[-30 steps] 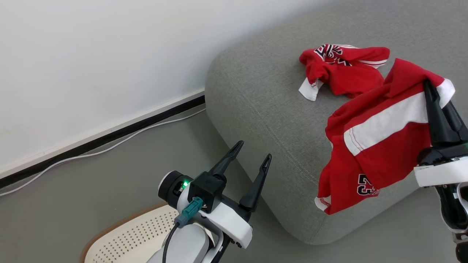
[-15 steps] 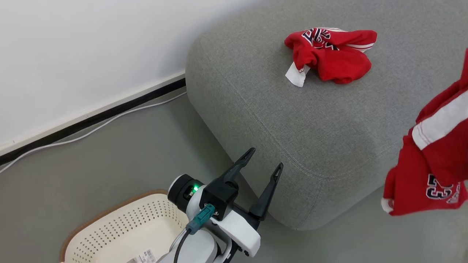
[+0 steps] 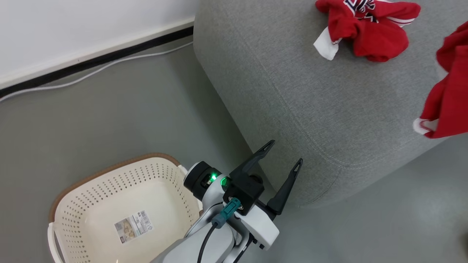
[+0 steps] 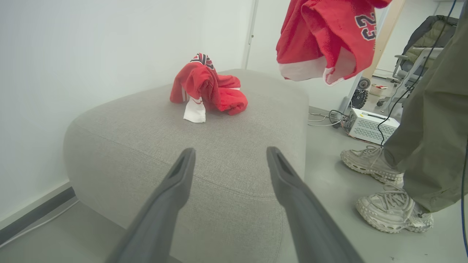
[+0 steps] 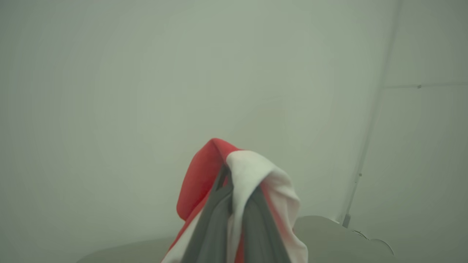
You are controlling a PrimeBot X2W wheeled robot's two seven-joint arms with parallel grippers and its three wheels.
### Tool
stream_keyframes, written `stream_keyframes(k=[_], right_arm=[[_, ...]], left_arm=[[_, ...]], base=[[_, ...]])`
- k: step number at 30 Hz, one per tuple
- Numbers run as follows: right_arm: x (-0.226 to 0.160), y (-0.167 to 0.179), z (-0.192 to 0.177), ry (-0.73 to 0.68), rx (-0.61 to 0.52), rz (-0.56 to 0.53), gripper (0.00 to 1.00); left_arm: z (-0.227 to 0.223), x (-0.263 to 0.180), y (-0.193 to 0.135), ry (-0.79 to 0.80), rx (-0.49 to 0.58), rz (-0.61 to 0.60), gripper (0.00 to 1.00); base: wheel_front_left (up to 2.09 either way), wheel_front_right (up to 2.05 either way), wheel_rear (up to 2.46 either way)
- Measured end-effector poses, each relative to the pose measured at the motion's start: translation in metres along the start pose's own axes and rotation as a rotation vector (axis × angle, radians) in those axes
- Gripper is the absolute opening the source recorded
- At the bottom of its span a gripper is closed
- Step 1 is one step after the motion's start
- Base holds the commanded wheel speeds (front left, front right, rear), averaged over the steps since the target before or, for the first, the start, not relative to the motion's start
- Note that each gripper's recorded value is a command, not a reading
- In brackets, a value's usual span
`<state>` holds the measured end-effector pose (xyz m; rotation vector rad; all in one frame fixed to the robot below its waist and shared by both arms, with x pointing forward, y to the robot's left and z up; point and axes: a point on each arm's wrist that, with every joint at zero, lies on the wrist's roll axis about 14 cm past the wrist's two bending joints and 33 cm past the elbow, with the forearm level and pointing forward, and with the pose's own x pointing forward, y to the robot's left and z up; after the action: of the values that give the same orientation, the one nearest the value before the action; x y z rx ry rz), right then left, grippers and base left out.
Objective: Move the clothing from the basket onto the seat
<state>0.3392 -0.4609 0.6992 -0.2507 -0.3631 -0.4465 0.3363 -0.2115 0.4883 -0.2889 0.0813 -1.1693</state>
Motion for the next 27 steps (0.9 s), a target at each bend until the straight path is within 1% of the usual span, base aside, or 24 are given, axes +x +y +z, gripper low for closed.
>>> stream_keyframes(k=[5, 10, 16, 18, 19, 21, 23, 24, 27], right_arm=[[0.039, 0.005, -0.011, 0.021, -0.099, 0.020, 0.00], [0.077, 0.010, -0.025, 0.038, -0.159, 0.021, 0.00], [0.118, 0.020, -0.045, 0.060, -0.244, 0.032, 0.00], [0.131, 0.021, -0.052, 0.061, -0.249, 0.021, 0.00], [0.131, 0.021, -0.052, 0.061, -0.249, 0.021, 0.00], [0.146, 0.022, -0.067, 0.076, -0.257, 0.001, 0.00], [0.154, 0.027, -0.082, 0.096, -0.252, -0.003, 0.00], [0.154, 0.027, -0.082, 0.096, -0.252, -0.003, 0.00], [0.159, 0.040, -0.117, 0.152, -0.221, 0.002, 0.00]], left_arm=[[-0.011, 0.005, 0.016, 0.007, -0.021, 0.018, 1.00], [-0.025, 0.006, 0.037, 0.019, -0.039, 0.057, 1.00], [-0.049, -0.004, 0.057, 0.059, -0.072, 0.113, 1.00], [-0.055, -0.007, 0.066, 0.067, -0.084, 0.139, 1.00], [-0.055, -0.007, 0.066, 0.067, -0.084, 0.139, 1.00], [-0.061, -0.012, 0.079, 0.071, -0.094, 0.176, 1.00], [-0.066, -0.017, 0.085, 0.078, -0.112, 0.195, 1.00], [-0.066, -0.017, 0.085, 0.078, -0.112, 0.195, 1.00], [-0.072, -0.023, 0.093, 0.088, -0.128, 0.219, 1.00]], base=[[0.00, 0.00, 0.00], [0.00, 0.00, 0.00], [0.00, 0.00, 0.00], [0.00, 0.00, 0.00], [0.00, 0.00, 0.00], [0.00, 0.00, 0.00], [0.00, 0.00, 0.00], [0.00, 0.00, 0.00], [0.00, 0.00, 0.00]])
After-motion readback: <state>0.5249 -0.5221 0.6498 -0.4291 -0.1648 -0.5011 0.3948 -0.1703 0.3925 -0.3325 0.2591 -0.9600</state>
